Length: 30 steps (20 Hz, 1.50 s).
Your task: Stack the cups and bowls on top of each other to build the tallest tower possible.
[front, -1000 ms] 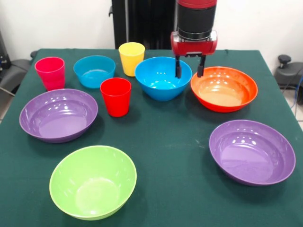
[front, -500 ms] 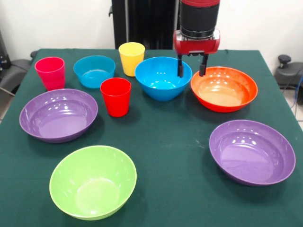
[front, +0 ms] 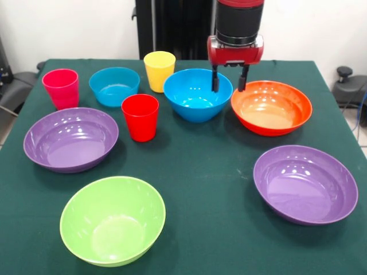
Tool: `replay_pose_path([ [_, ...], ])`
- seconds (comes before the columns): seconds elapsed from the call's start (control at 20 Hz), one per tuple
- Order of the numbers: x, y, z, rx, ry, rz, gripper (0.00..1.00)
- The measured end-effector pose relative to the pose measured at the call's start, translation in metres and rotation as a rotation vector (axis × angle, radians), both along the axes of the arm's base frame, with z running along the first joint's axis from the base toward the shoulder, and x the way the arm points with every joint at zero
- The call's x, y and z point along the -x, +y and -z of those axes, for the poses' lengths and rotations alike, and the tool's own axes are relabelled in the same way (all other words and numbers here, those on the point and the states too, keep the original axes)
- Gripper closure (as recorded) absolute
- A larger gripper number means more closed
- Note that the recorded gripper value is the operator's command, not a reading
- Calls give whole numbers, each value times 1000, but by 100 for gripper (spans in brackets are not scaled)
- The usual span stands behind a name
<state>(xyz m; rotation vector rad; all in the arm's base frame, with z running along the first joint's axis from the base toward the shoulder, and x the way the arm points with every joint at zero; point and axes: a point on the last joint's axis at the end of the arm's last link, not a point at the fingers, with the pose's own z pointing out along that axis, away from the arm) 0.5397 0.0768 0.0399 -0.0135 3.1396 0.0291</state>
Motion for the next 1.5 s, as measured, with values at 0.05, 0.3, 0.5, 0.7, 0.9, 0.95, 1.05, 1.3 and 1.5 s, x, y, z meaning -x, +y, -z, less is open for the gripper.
replay_pose_path([
  [0.05,1,-1,0,2,2,2,0],
  [0.3,1,-4,2,8,-3,6,0],
  [0.5,-1,-5,2,10,-17,6,0],
  [0.7,-2,-6,2,13,-26,7,0],
  [0.9,-2,-6,2,15,-32,8,0],
  [0.95,-2,-6,2,15,-32,8,0],
  [1.05,-2,-6,2,15,-32,8,0],
  [1.3,-1,-7,4,15,-26,8,0],
  [1.5,2,-6,9,13,-17,9,0],
])
